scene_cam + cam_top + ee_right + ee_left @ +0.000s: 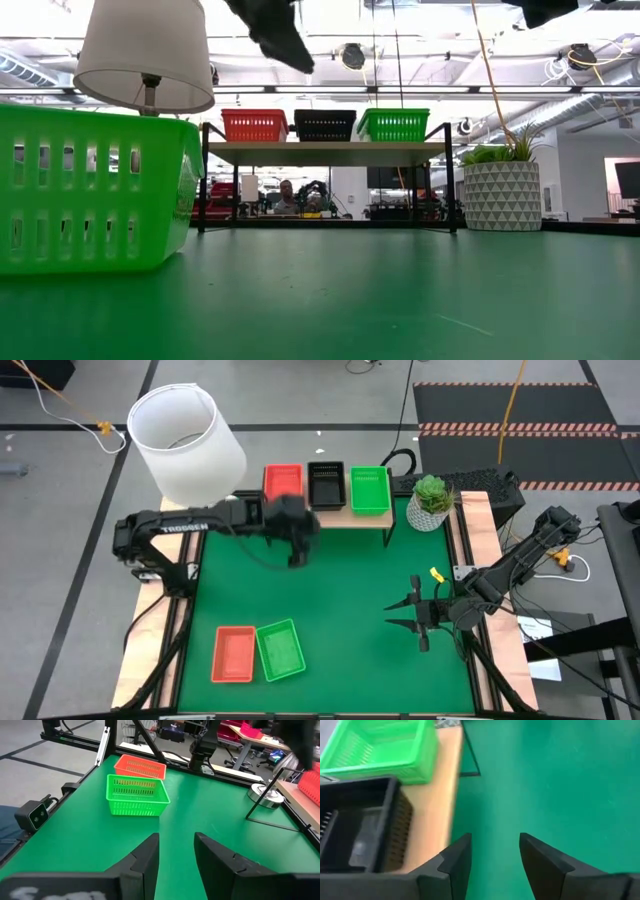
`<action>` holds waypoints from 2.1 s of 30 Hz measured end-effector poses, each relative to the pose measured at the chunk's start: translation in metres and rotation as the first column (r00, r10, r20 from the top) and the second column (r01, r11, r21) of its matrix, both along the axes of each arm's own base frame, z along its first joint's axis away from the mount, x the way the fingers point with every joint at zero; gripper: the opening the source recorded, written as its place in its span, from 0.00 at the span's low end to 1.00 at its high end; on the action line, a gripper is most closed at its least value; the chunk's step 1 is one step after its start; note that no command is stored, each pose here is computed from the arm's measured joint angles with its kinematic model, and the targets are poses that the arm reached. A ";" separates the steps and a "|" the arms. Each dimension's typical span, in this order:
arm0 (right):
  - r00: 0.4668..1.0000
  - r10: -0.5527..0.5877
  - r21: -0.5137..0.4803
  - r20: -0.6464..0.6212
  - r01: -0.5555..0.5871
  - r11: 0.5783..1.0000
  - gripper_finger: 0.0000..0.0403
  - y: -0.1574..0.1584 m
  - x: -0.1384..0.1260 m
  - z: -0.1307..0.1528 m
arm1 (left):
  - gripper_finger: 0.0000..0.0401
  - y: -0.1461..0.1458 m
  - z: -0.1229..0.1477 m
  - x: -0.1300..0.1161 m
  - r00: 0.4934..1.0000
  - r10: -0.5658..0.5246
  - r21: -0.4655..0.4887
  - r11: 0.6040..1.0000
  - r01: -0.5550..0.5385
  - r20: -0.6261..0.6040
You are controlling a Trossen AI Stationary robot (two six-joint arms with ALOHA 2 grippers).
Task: Stack baskets on shelf by color
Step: Stack the green basket into the green basket on the shelf
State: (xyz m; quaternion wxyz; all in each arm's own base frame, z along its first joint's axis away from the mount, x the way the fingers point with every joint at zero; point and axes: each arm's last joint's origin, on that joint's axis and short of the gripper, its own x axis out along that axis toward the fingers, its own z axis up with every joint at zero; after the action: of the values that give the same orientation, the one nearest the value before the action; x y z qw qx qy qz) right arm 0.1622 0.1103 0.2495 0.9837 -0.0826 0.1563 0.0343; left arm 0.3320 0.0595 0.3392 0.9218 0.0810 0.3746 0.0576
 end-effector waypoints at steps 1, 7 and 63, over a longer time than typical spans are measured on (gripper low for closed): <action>1.000 -0.001 0.002 0.000 0.001 1.000 0.29 0.000 0.000 0.000 | 0.42 -0.010 -0.001 0.000 1.000 0.007 0.010 1.000 -0.007 -0.014; 1.000 -0.008 0.025 -0.001 0.008 1.000 0.29 0.000 0.000 0.000 | 0.42 -0.076 -0.008 -0.007 0.993 0.006 0.013 1.000 -0.005 -0.121; 0.974 -0.196 0.221 0.112 0.168 0.961 0.29 0.013 0.048 -0.017 | 0.30 -0.310 -0.185 -0.094 0.991 0.027 -0.225 0.973 -0.057 -0.134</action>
State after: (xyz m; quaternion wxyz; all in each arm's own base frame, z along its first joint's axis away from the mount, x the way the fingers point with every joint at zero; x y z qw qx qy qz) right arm 0.2104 0.1230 0.2322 0.9940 0.0346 0.0927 -0.0458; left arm 0.2382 -0.2504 0.1539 0.8972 -0.0297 0.4397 0.0282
